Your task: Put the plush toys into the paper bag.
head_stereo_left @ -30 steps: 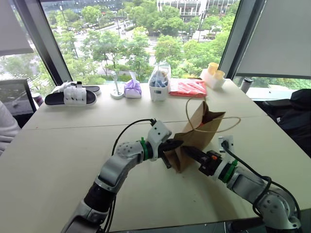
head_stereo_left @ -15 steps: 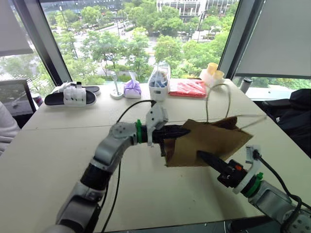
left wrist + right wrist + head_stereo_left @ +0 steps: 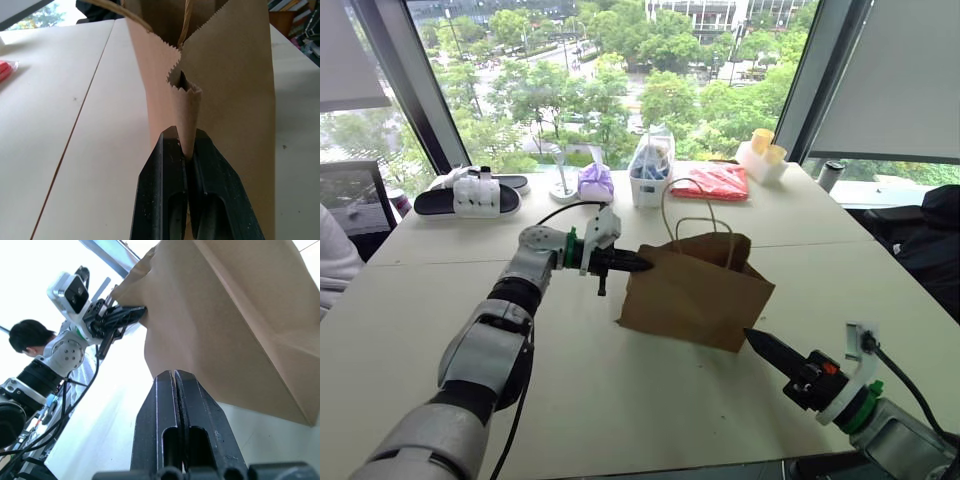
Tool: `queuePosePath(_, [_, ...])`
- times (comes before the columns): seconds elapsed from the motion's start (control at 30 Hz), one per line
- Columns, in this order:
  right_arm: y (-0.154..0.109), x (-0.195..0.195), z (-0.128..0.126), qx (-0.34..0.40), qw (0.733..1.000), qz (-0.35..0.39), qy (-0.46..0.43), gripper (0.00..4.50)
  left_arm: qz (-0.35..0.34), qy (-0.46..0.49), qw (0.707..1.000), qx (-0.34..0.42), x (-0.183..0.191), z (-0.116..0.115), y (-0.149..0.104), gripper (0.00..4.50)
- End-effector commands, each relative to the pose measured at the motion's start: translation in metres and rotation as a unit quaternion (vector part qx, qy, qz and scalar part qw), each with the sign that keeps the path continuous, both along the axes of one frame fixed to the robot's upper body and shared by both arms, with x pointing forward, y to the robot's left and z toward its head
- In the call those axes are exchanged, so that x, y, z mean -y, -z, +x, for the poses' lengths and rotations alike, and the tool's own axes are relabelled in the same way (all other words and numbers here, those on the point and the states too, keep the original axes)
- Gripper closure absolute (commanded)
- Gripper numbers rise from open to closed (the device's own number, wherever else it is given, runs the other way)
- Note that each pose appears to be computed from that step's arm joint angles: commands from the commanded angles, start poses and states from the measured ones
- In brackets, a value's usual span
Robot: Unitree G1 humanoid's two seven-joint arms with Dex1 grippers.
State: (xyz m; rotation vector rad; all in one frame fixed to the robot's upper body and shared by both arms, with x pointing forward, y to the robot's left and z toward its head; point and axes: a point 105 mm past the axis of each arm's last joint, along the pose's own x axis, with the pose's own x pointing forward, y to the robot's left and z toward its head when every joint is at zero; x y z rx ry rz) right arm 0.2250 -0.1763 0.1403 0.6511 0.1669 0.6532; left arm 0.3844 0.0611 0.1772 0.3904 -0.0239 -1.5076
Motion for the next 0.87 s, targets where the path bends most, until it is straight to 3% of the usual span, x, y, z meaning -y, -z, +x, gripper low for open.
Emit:
queuePosePath(0.03, [-0.016,0.002,0.000,0.031,1.000,-0.001,-0.001,4.50,-0.030,0.014,0.999,0.008,0.004,-0.004,-0.008,2.65])
queuePosePath(0.2, [-0.016,0.003,0.001,0.031,0.999,-0.008,-0.012,4.50,-0.072,0.000,0.997,0.006,-0.005,-0.008,-0.018,0.21])
queuePosePath(0.23, [-0.016,0.003,0.001,0.030,0.999,-0.009,-0.013,4.50,-0.075,-0.005,0.997,0.010,-0.006,-0.009,-0.019,0.04])
queuePosePath(0.37, [-0.016,0.007,0.005,0.029,0.999,-0.019,-0.019,4.50,-0.082,-0.036,0.996,-0.016,-0.020,-0.019,-0.023,0.04])
queuePosePath(0.5, [-0.020,0.020,0.004,0.031,0.998,-0.048,-0.021,4.50,-0.090,-0.123,0.988,-0.036,-0.071,-0.036,-0.031,0.04])
queuePosePath(0.57, [-0.022,0.031,0.002,0.032,0.998,-0.055,-0.002,4.50,-0.119,-0.205,0.969,-0.072,-0.097,-0.042,-0.030,0.04])
queuePosePath(0.7, [-0.024,0.037,-0.005,0.035,0.995,-0.096,-0.003,4.50,-0.123,-0.270,0.948,-0.118,-0.115,-0.090,-0.007,0.04])
queuePosePath(0.87, [-0.022,0.049,-0.003,0.031,0.990,-0.140,0.001,4.50,-0.148,-0.348,0.914,-0.146,-0.118,-0.119,0.008,0.04])
